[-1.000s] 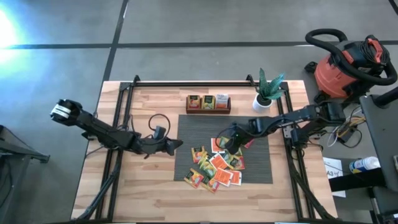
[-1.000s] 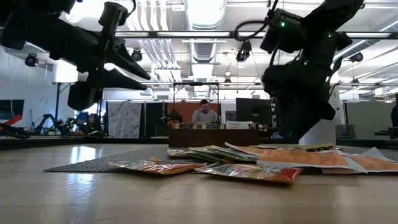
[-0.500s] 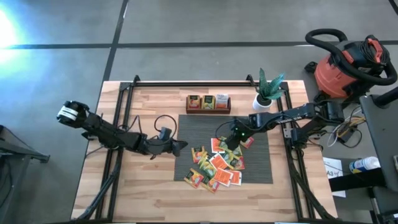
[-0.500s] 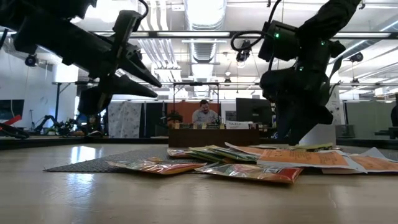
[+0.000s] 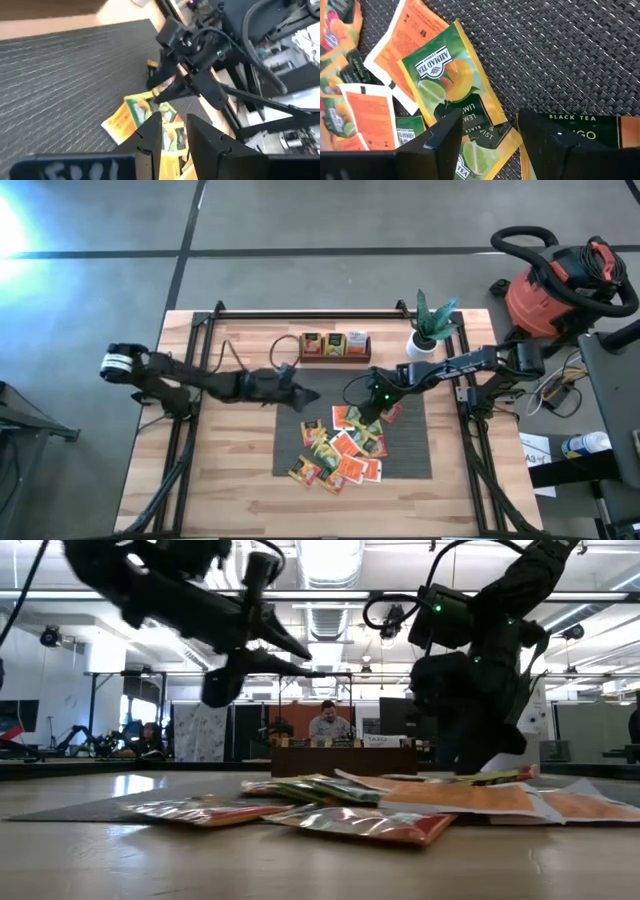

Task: Pick & Place Tea
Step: Put the yellow tea bag into the middle section of the wooden organizer

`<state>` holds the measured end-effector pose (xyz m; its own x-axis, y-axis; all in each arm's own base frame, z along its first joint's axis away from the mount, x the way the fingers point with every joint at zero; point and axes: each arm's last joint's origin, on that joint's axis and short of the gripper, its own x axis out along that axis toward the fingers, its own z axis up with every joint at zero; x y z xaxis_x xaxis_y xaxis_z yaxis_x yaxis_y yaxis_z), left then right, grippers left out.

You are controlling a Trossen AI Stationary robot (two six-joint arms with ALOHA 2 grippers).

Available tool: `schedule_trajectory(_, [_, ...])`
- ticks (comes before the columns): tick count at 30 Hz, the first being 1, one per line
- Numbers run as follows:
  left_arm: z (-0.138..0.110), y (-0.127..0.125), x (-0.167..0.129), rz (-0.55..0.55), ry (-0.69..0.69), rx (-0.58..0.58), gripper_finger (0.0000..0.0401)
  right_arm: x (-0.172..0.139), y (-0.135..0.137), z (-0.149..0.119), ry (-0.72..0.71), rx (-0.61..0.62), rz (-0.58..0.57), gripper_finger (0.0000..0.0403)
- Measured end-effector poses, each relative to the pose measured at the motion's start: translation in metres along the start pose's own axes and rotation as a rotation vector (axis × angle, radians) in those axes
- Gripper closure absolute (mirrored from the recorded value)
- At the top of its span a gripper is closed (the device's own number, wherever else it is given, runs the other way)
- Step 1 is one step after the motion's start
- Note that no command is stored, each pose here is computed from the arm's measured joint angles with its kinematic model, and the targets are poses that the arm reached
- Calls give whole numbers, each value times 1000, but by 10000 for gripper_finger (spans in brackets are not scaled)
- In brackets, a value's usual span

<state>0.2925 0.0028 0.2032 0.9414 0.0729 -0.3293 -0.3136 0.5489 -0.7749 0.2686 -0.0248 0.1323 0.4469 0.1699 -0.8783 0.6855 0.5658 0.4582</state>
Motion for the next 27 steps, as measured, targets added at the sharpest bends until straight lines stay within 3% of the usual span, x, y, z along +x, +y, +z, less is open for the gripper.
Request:
schedule_trajectory(13, [-11, 13, 72, 60, 254, 63, 317, 0, 2, 1, -7, 20, 29, 209])
schedule_trajectory(22, [-17, 5, 109, -19, 342, 105, 317, 0, 3, 0, 23, 26, 53, 209])
schedule_trajectory(27, [-22, 10, 124, -10, 380, 109, 317, 0, 4, -1, 44, 22, 72, 209])
